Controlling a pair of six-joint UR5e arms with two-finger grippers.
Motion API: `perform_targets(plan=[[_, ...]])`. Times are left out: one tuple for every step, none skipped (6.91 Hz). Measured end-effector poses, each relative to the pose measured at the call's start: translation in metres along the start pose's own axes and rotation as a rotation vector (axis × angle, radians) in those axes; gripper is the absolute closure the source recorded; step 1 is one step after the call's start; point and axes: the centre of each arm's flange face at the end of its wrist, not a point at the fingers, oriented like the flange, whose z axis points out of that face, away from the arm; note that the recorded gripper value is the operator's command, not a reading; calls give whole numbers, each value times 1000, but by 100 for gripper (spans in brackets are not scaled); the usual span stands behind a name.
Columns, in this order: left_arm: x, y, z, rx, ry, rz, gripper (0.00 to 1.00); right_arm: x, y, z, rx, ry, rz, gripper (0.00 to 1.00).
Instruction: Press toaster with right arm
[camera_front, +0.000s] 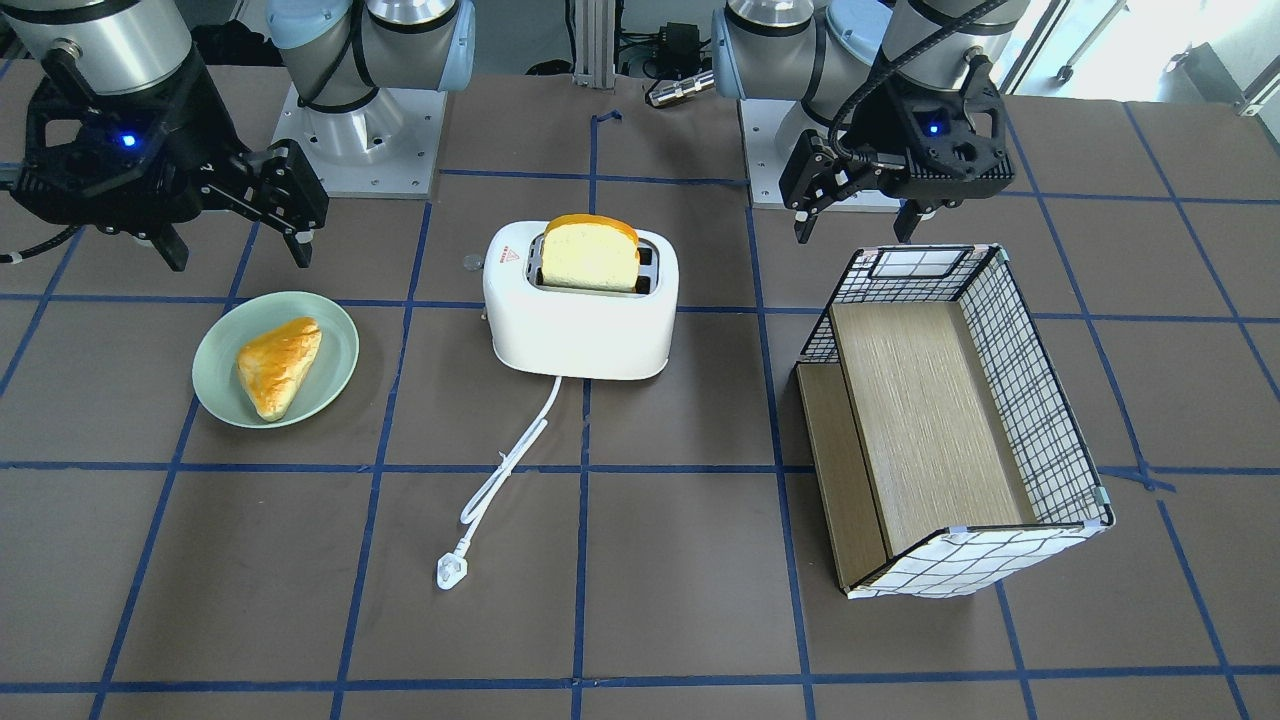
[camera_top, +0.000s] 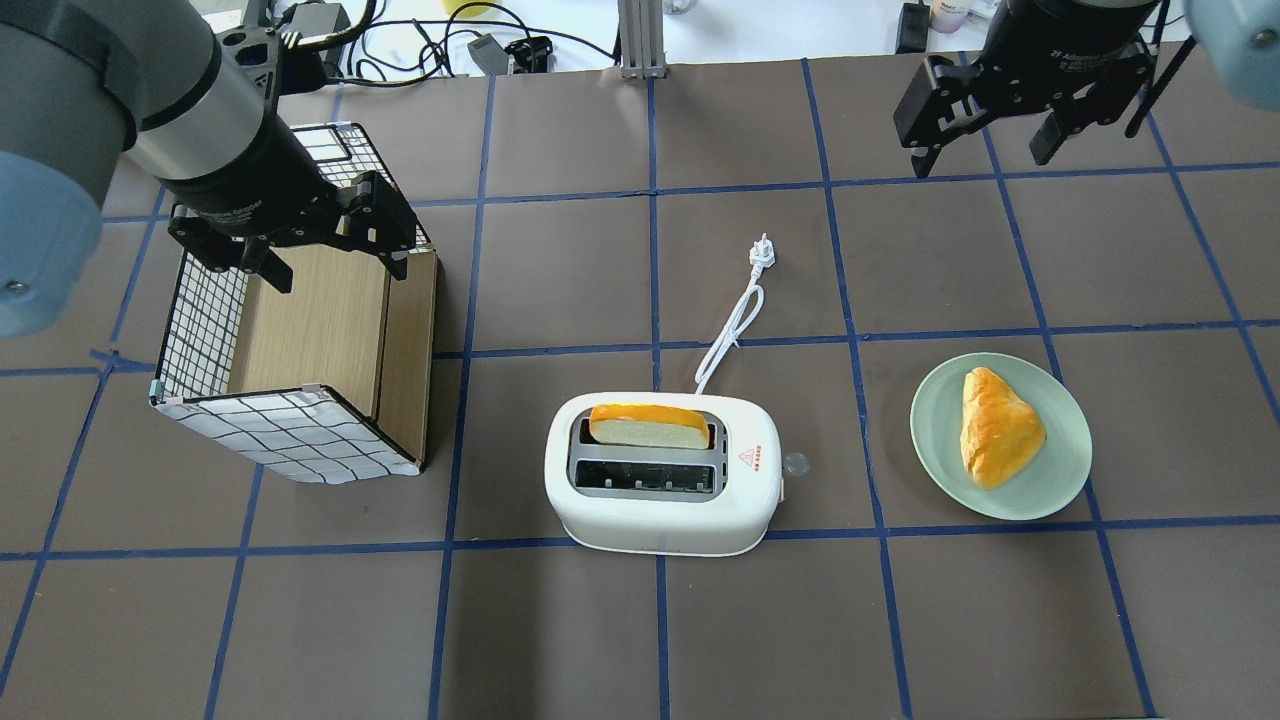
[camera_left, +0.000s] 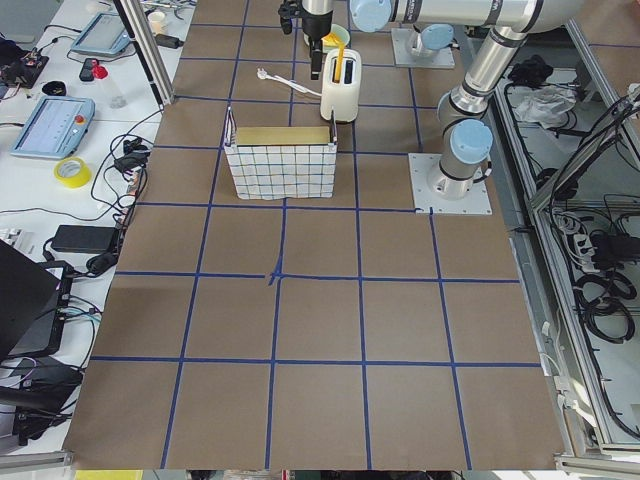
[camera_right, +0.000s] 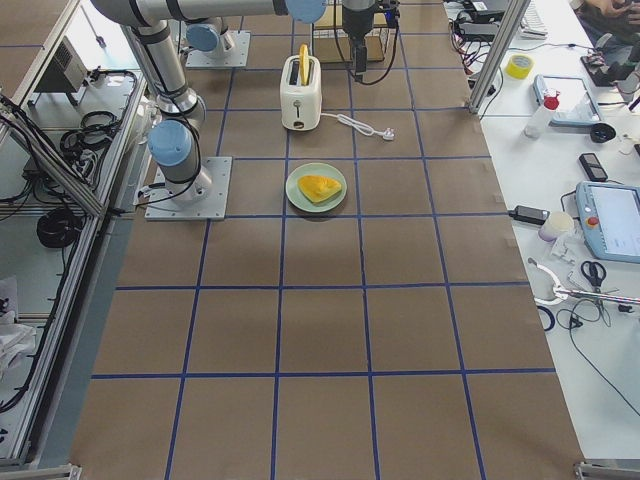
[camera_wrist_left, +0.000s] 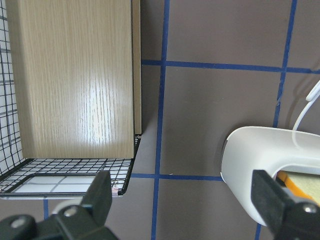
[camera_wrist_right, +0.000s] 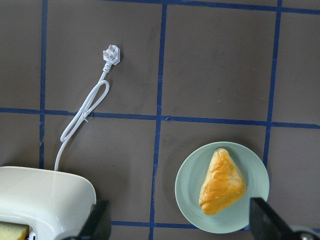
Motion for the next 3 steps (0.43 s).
perform_targets(plan=[[0, 0, 0, 0, 0, 0, 0, -1, 9, 5, -3, 1, 13, 0], [0, 0, 0, 0, 0, 0, 0, -1, 16, 8, 12, 4, 20, 0], [0, 0, 0, 1, 0, 0, 0, -1, 16, 7, 36, 8, 19, 0]])
